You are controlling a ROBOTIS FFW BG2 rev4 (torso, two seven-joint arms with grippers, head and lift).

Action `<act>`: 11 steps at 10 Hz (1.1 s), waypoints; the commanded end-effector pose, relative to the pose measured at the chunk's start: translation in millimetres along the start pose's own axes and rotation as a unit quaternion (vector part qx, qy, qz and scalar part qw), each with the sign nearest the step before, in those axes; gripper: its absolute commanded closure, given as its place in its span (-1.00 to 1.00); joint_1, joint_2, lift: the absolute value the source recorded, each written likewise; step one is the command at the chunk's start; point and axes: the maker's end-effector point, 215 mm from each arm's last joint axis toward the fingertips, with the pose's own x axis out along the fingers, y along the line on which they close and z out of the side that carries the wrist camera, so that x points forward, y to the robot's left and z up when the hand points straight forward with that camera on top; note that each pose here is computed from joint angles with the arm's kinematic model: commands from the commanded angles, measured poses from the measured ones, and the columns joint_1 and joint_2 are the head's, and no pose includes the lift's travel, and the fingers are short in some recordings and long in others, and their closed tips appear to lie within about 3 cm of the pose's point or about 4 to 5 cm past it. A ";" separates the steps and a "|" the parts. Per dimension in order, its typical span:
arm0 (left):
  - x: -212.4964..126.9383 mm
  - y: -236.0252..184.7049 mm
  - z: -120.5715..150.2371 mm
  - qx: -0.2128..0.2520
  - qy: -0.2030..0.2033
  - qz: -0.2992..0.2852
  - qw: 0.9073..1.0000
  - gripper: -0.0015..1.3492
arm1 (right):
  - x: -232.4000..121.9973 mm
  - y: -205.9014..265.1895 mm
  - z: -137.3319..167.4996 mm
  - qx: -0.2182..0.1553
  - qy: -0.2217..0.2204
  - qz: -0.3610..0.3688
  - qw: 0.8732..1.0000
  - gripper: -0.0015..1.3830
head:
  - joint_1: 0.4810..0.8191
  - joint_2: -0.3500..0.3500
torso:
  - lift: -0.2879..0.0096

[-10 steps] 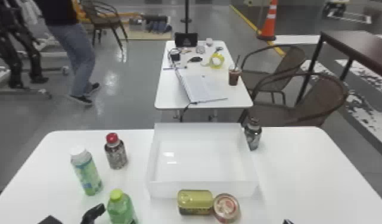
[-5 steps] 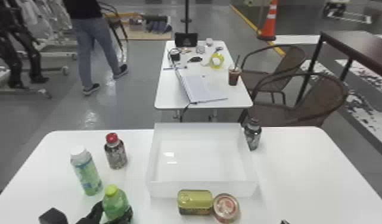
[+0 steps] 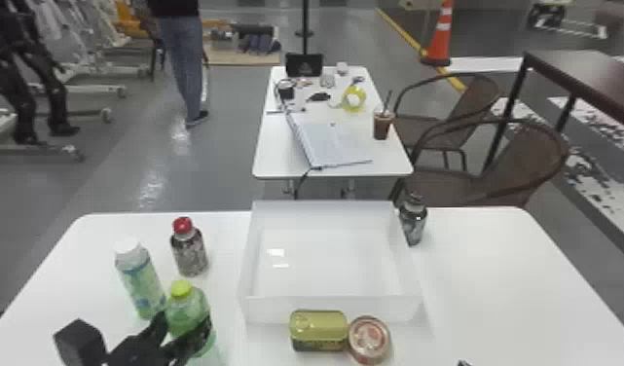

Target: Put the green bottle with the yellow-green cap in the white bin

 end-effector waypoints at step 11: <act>155.9 -79.7 90.3 0.349 0.043 -0.131 0.927 0.13 | 7.4 2.6 -3.1 0.005 0.000 0.004 1.000 -0.52 | -0.60 0.00 | 0.26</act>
